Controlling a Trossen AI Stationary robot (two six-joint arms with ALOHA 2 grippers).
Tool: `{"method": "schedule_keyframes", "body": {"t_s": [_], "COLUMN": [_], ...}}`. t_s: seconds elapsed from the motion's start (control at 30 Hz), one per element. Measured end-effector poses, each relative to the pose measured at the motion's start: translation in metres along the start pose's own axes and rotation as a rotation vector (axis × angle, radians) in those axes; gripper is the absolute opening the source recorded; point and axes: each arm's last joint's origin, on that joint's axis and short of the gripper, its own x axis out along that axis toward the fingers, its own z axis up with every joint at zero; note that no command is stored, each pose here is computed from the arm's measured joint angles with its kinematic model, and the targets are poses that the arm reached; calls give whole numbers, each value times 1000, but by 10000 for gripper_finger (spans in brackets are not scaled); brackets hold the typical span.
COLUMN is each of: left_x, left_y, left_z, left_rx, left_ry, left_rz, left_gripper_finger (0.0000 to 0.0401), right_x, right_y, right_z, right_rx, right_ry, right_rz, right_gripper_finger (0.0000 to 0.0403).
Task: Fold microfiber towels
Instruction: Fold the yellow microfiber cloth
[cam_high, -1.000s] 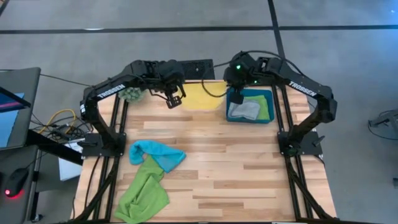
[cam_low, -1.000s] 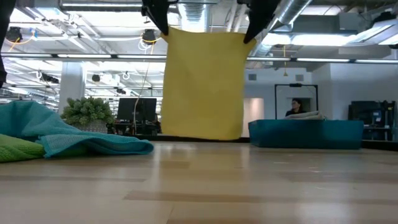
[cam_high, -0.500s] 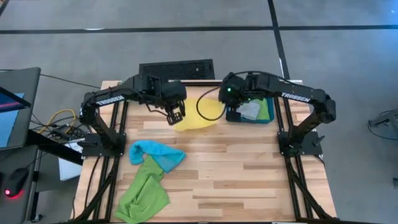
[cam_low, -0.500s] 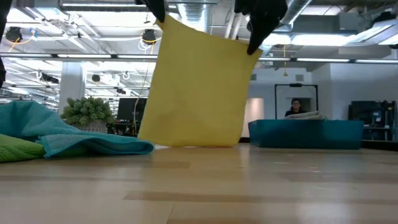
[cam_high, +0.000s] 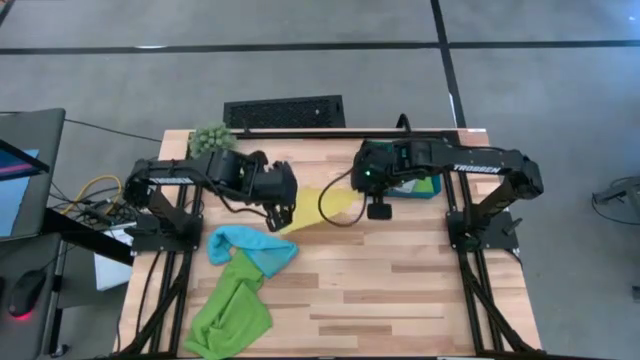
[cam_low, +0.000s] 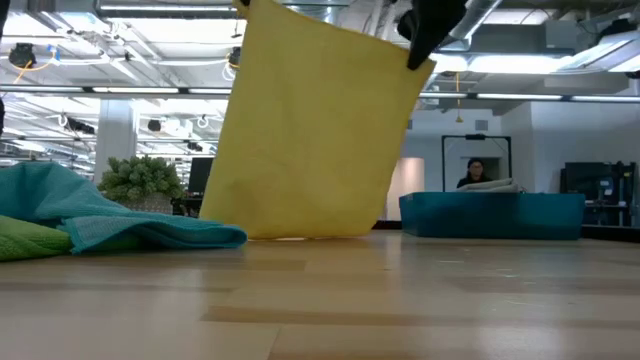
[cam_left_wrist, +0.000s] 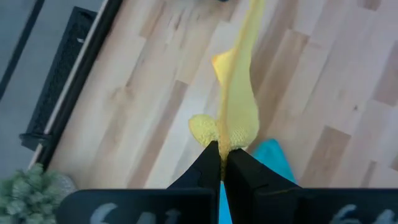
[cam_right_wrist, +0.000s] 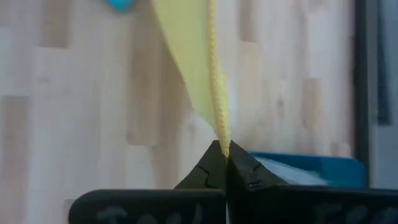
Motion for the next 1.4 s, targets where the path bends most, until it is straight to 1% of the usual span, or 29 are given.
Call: {"method": "schedule_keyframes", "body": {"t_s": [0.07,0.17,0.3,0.4,0.5,0.57,0.63,0.77,0.9,1.0,1.1,1.27,1.4], "left_x": [-3,-2,-5,-4,-5,-2,2,12,24,27,29,24,23], "left_y": [-7,-22,-34,-44,-52,-58,-64,-76,-88,-96,-104,-116,-134], "left_z": [-4,-9,-15,-18,-19,-20,-18,-17,-18,-20,-24,-30,-41], "left_rx": [5,34,42,47,50,63,62,89,111,120,87,-35,-72], "left_ry": [-1,-9,-23,-25,-40,-33,-28,0,50,72,82,77,88], "left_rz": [-11,17,20,13,-8,-19,-43,-68,-93,-107,-116,-144,-156], "left_gripper_finger": [0,0,0,0,0,0,0,0,0,0,0,0,0], "right_x": [-3,-6,-22,-21,-16,-14,-14,-14,-16,-17,-17,-19,-21], "right_y": [8,19,26,29,36,43,52,64,73,79,84,94,104], "right_z": [1,2,0,-10,-31,-41,-51,-61,-62,-62,-62,-64,-66], "right_rx": [-7,-31,-1,57,121,143,138,113,80,63,42,-5,-38], "right_ry": [-18,-33,-118,-177,-174,-173,-166,-161,-165,-171,-169,-161,-157], "right_rz": [26,40,45,48,63,79,100,123,140,154,166,194,223], "right_gripper_finger": [8,5,4,5,4,4,4,4,4,5,5,5,5]}}
